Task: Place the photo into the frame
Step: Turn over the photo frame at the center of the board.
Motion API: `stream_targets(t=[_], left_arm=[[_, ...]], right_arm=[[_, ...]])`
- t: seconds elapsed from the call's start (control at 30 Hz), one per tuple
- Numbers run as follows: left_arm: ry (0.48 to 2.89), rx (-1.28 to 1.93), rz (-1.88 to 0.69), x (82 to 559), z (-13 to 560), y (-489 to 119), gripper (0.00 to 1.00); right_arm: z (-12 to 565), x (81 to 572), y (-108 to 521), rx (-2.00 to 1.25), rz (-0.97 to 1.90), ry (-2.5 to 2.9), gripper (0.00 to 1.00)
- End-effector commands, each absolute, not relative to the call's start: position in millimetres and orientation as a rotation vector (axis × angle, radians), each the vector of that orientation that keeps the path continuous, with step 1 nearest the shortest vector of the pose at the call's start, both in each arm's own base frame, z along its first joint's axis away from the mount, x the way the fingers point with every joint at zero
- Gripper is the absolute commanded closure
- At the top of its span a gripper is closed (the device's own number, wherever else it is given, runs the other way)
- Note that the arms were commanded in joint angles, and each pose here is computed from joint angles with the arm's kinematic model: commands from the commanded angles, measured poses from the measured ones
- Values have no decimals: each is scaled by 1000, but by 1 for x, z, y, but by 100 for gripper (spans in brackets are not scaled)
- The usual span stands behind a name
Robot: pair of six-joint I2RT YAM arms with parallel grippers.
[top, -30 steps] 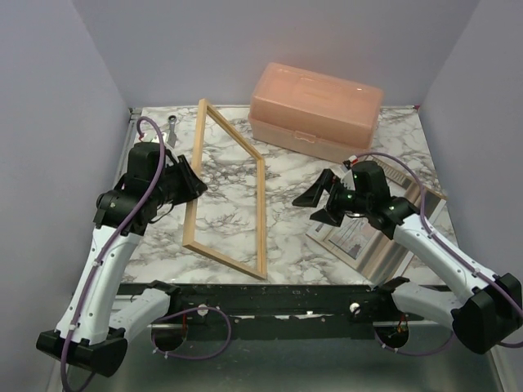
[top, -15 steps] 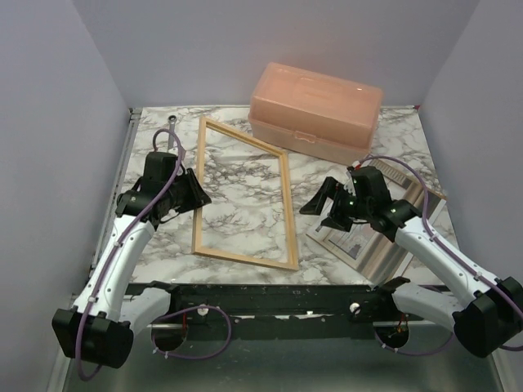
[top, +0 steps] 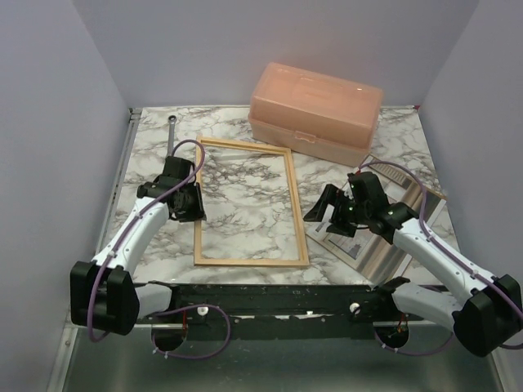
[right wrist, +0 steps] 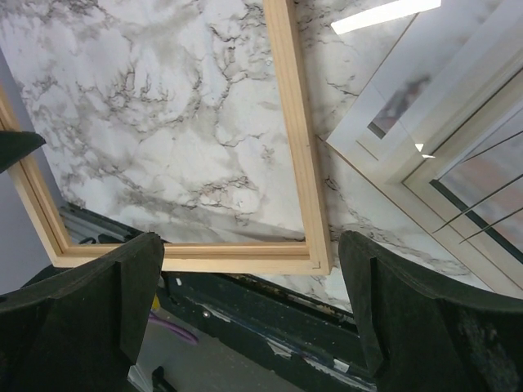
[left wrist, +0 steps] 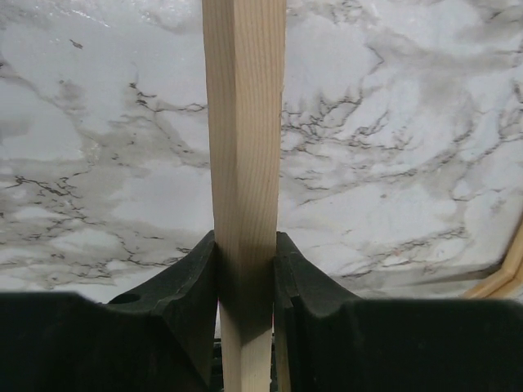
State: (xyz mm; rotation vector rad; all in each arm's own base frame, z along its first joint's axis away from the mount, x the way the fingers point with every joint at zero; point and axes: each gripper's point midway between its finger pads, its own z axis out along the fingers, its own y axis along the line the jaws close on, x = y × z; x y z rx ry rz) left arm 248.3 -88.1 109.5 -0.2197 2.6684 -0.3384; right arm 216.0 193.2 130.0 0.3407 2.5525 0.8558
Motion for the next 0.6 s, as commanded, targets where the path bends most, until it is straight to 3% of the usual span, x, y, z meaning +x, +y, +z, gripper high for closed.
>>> stream_targets(t=[0.0, 0.57], left_arm=[[2704, -157, -129, 258, 94, -63, 100], [2900, -112, 65, 271, 56, -50, 100]], right_arm=[[113, 216, 182, 353, 762, 2582, 3], [94, 218, 176, 368, 686, 2612, 3]])
